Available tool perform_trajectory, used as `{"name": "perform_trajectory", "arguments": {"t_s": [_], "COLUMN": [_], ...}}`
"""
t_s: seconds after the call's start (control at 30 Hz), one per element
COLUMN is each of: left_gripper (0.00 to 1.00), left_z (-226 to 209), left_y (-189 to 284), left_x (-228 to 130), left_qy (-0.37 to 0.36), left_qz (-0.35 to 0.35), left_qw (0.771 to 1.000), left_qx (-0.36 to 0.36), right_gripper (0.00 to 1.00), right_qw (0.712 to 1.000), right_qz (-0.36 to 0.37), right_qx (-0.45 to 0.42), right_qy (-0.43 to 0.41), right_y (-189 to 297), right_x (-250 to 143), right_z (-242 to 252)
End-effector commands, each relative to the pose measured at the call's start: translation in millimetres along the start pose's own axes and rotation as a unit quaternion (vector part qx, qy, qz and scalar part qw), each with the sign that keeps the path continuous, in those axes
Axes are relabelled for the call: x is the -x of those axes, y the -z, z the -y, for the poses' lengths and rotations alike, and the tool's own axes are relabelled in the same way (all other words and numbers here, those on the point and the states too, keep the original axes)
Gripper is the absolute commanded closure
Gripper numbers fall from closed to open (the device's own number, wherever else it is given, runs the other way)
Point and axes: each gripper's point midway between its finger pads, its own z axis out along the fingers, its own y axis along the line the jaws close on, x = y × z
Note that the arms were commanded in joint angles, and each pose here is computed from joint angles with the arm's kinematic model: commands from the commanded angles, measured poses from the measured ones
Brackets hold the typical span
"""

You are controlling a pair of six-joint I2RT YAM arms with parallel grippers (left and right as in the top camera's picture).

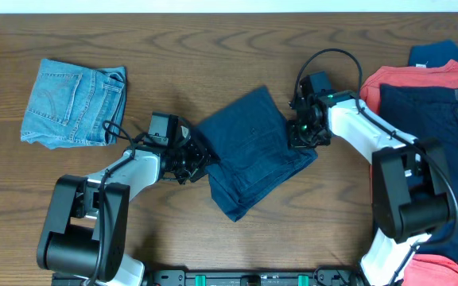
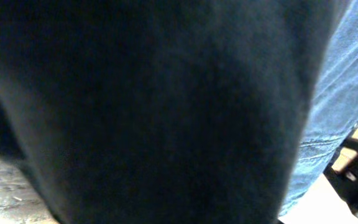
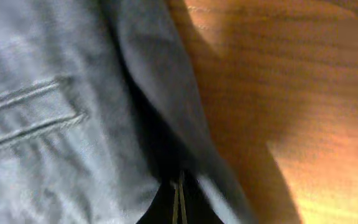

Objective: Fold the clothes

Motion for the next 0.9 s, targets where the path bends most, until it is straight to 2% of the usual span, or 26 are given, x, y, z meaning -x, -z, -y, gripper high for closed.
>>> {"name": "perform_trajectory", "arguments": {"t_s": [0.0, 0.17, 0.4, 0.53, 0.8, 0.87], "left_gripper": [0.63, 0.59, 0.32, 0.26, 0.16, 0.09], "left_z": [-44, -45, -44, -48, -55, -56], "left_y": [-13, -8, -4, -3, -4, -9], "left_x": [-6, -1, -3, -14, -35, -31], "left_qy": [0.032, 0.018, 0.019, 0.018, 0.029, 0.023], "left_qz": [0.000, 0.001, -0.012, -0.036, -0.071, -0.052], "left_qw": [0.997, 0.998, 0.999, 0.998, 0.994, 0.994], "left_qx": [0.068, 0.061, 0.049, 0.053, 0.076, 0.090], "right_gripper": [0.99, 0.99, 0.98, 0.97, 0.99, 0.99], "right_qw": [0.999, 0.998, 0.996, 0.993, 0.998, 0.998], "right_qz": [0.040, 0.042, -0.009, -0.022, -0.043, -0.049], "right_qx": [0.032, 0.045, 0.046, 0.036, 0.005, 0.003], "right_qy": [0.012, 0.031, 0.075, 0.106, 0.040, 0.037], "right_y": [37, 48, 26, 7, -29, -32], "right_x": [10, 4, -26, -41, -59, -60], "right_z": [-16, -29, -43, -44, -19, -17]}}
